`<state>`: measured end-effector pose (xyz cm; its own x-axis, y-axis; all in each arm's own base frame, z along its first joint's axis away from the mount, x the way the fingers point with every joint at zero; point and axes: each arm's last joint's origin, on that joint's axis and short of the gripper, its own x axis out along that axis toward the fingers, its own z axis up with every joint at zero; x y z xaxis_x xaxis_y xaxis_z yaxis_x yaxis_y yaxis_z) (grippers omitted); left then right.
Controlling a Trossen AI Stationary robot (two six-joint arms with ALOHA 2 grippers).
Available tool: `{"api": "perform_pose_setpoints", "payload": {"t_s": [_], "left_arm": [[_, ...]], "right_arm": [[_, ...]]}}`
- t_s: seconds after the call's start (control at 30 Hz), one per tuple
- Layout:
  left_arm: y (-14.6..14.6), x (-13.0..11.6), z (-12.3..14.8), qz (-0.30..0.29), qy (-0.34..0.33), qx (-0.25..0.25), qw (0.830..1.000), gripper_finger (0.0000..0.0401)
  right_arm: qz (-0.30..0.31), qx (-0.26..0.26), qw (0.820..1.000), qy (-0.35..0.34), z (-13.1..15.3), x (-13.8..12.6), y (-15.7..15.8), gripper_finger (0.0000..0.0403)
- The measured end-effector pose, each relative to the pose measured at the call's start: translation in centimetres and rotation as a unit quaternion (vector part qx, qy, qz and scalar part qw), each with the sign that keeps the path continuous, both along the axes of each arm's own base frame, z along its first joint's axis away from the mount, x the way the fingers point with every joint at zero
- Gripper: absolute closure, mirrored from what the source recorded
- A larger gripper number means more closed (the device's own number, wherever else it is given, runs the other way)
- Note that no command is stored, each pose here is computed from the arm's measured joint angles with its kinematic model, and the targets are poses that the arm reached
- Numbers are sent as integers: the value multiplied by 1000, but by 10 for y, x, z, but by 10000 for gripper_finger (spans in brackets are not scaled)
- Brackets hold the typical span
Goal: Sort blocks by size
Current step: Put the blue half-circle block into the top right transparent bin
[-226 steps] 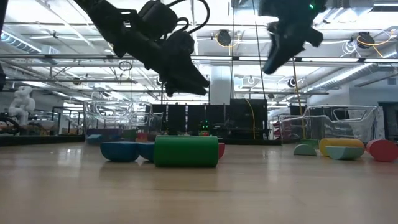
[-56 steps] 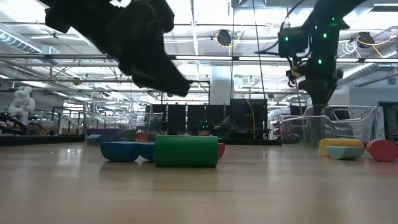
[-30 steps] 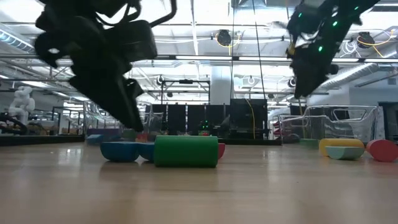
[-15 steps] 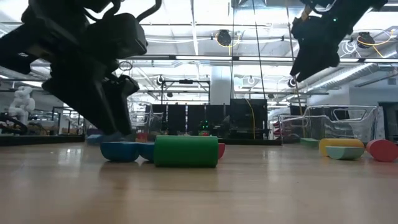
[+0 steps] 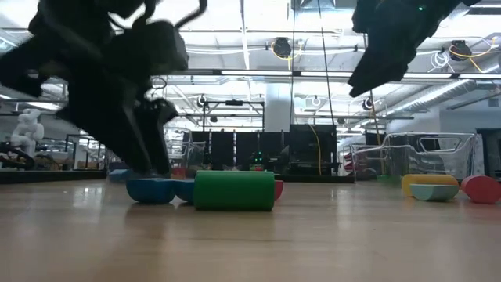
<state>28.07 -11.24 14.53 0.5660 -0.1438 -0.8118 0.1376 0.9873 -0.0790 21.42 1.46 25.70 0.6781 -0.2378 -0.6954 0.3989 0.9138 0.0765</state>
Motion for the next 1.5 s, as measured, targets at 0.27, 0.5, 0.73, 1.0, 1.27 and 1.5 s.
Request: {"api": "perform_pose_setpoints", "payload": {"t_s": [0.27,0.5,0.73,1.0,1.27,1.5], "left_arm": [[-2,2,-19,-13,27,20,999,157],[-2,5,-23,-22,13,49,998,107],[-2,6,-23,-20,7,44,999,152],[-2,7,-23,-24,10,35,999,226],[12,26,-12,11,-48,19,999,226],[32,48,8,29,-104,-28,994,226]], "right_arm": [[36,0,999,14,-23,26,22,165],[33,5,999,29,-36,35,26,165],[33,8,999,14,-36,40,27,165],[94,-18,995,-18,-35,47,44,165],[238,-129,962,-40,-54,67,80,165],[284,-255,924,-24,-64,71,94,165]]}}
